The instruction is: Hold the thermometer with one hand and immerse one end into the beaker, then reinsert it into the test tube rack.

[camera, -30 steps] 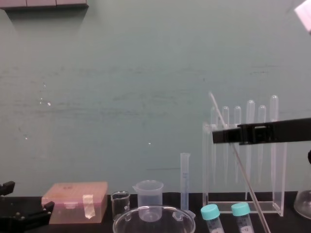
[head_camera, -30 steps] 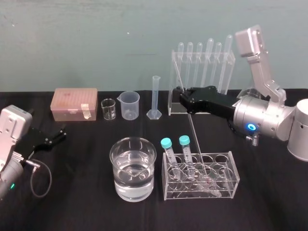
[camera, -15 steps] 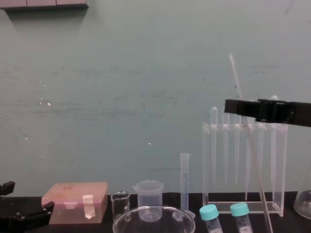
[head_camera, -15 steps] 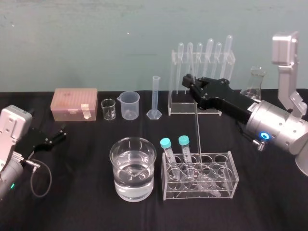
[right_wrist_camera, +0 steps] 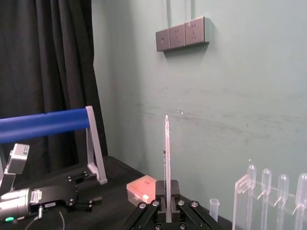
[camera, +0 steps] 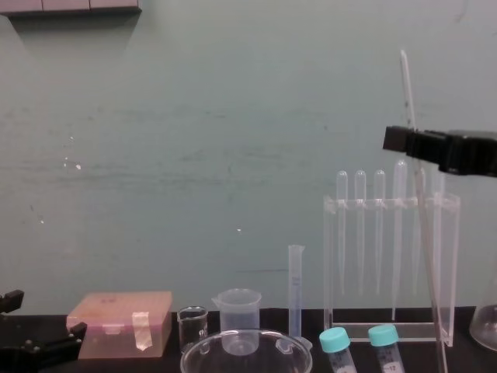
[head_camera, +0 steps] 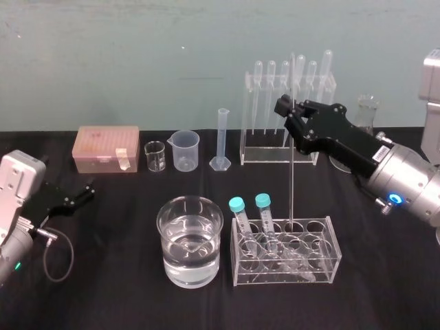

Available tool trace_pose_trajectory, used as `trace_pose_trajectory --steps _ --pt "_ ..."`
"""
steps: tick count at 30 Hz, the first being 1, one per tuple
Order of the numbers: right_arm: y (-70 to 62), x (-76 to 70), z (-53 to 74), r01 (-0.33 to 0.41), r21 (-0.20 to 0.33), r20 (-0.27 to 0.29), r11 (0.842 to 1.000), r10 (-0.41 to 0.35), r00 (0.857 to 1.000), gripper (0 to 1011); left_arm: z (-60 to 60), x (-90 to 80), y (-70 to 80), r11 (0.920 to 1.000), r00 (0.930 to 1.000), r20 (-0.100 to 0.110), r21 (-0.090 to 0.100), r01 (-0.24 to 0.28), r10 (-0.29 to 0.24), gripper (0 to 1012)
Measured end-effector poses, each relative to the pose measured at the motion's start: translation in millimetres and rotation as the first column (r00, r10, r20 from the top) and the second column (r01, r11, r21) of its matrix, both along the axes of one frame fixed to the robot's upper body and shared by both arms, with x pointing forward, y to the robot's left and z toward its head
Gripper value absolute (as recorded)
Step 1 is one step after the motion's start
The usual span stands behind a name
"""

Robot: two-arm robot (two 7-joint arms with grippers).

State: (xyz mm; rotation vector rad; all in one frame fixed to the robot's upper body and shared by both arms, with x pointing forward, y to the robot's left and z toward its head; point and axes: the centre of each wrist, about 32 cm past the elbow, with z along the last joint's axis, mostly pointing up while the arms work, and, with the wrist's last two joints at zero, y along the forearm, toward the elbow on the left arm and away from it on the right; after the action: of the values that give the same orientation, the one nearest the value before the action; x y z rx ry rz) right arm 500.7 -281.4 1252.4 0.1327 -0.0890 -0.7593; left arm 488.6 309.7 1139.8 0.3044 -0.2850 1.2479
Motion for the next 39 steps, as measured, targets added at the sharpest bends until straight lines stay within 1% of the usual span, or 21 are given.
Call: trace_pose_trajectory --steps 1,6,8,9,10,12,13,15,16,19,21,25,26,28,29,31,32,35,36,38,39 --pt "0.0 0.0 0.0 0.0 0.0 0.0 1.0 0.0 1.0 51 0.0 0.0 0.0 1.0 1.0 0.0 0.0 0.0 0.0 1008" --pt "-3.3 0.6 12.2 -0.024 0.04 0.023 0.999 0.023 0.999 51 0.0 0.0 0.0 1.0 1.0 0.0 0.0 0.0 0.0 1008" --pt "-5.2 2.2 23.1 -0.042 0.065 0.035 0.997 0.04 0.999 51 0.0 0.0 0.0 1.0 1.0 0.0 0.0 0.0 0.0 1008" --pt "-7.3 3.4 32.4 -0.054 0.079 0.048 0.995 0.051 0.998 51 0.0 0.0 0.0 1.0 1.0 0.0 0.0 0.0 0.0 1008" --pt "-7.3 3.4 32.4 -0.054 0.079 0.048 0.995 0.051 0.998 51 0.0 0.0 0.0 1.0 1.0 0.0 0.0 0.0 0.0 1008" --pt "-10.0 5.8 47.8 -0.071 0.095 0.072 0.993 0.065 0.995 51 0.0 0.0 0.0 1.0 1.0 0.0 0.0 0.0 0.0 1008" --pt "-11.7 8.0 58.6 -0.081 0.1 0.091 0.992 0.072 0.993 51 0.0 0.0 0.0 1.0 1.0 0.0 0.0 0.0 0.0 1008" --pt "-12.4 10.2 68.2 -0.087 0.1 0.105 0.991 0.076 0.992 51 0.0 0.0 0.0 1.0 1.0 0.0 0.0 0.0 0.0 1008" --pt "-13.0 13.0 77.9 -0.093 0.1 0.119 0.991 0.081 0.99 51 0.0 0.0 0.0 1.0 1.0 0.0 0.0 0.0 0.0 1008" --pt "-11.5 20.5 91.9 -0.105 0.098 0.144 0.99 0.09 0.985 51 0.0 0.0 0.0 1.0 1.0 0.0 0.0 0.0 0.0 1008" --pt "-9.5 25.1 95.7 -0.11 0.098 0.152 0.989 0.094 0.984 51 0.0 0.0 0.0 1.0 1.0 0.0 0.0 0.0 0.0 1008" --pt "0.8 37.1 95.1 -0.138 0.118 0.149 0.983 0.12 0.982 51 0.0 0.0 0.0 1.0 1.0 0.0 0.0 0.0 0.0 1008" --pt "8.2 41.5 92.1 -0.16 0.132 0.14 0.978 0.142 0.98 51 0.0 0.0 0.0 1.0 1.0 0.0 0.0 0.0 0.0 1008" --pt "15.4 45.0 89.4 -0.183 0.144 0.135 0.972 0.164 0.977 51 0.0 0.0 0.0 1.0 1.0 0.0 0.0 0.0 0.0 1008" --pt "25.4 48.3 85.9 -0.219 0.156 0.13 0.963 0.2 0.971 51 0.0 0.0 0.0 1.0 1.0 0.0 0.0 0.0 0.0 1008" --pt "36.3 51.1 83.4 -0.258 0.165 0.128 0.952 0.239 0.963 51 0.0 0.0 0.0 1.0 1.0 0.0 0.0 0.0 0.0 1008" --pt "47.2 53.2 81.0 -0.301 0.171 0.127 0.938 0.282 0.951 51 0.0 0.0 0.0 1.0 1.0 0.0 0.0 0.0 0.0 1008" --pt "62.6 55.7 78.3 -0.364 0.175 0.13 0.915 0.345 0.93 51 0.0 0.0 0.0 1.0 1.0 0.0 0.0 0.0 0.0 1008" --pt "70.4 57.1 76.2 -0.396 0.174 0.131 0.902 0.377 0.917 51 0.0 0.0 0.0 1.0 1.0 0.0 0.0 0.0 0.0 1008" --pt "76.4 58.4 73.3 -0.422 0.169 0.13 0.891 0.404 0.905 51 0.0 0.0 0.0 1.0 1.0 0.0 0.0 0.0 0.0 1008" --pt "81.2 60.0 69.3 -0.442 0.162 0.125 0.882 0.425 0.896 51 0.0 0.0 0.0 1.0 1.0 0.0 0.0 0.0 0.0 1008"
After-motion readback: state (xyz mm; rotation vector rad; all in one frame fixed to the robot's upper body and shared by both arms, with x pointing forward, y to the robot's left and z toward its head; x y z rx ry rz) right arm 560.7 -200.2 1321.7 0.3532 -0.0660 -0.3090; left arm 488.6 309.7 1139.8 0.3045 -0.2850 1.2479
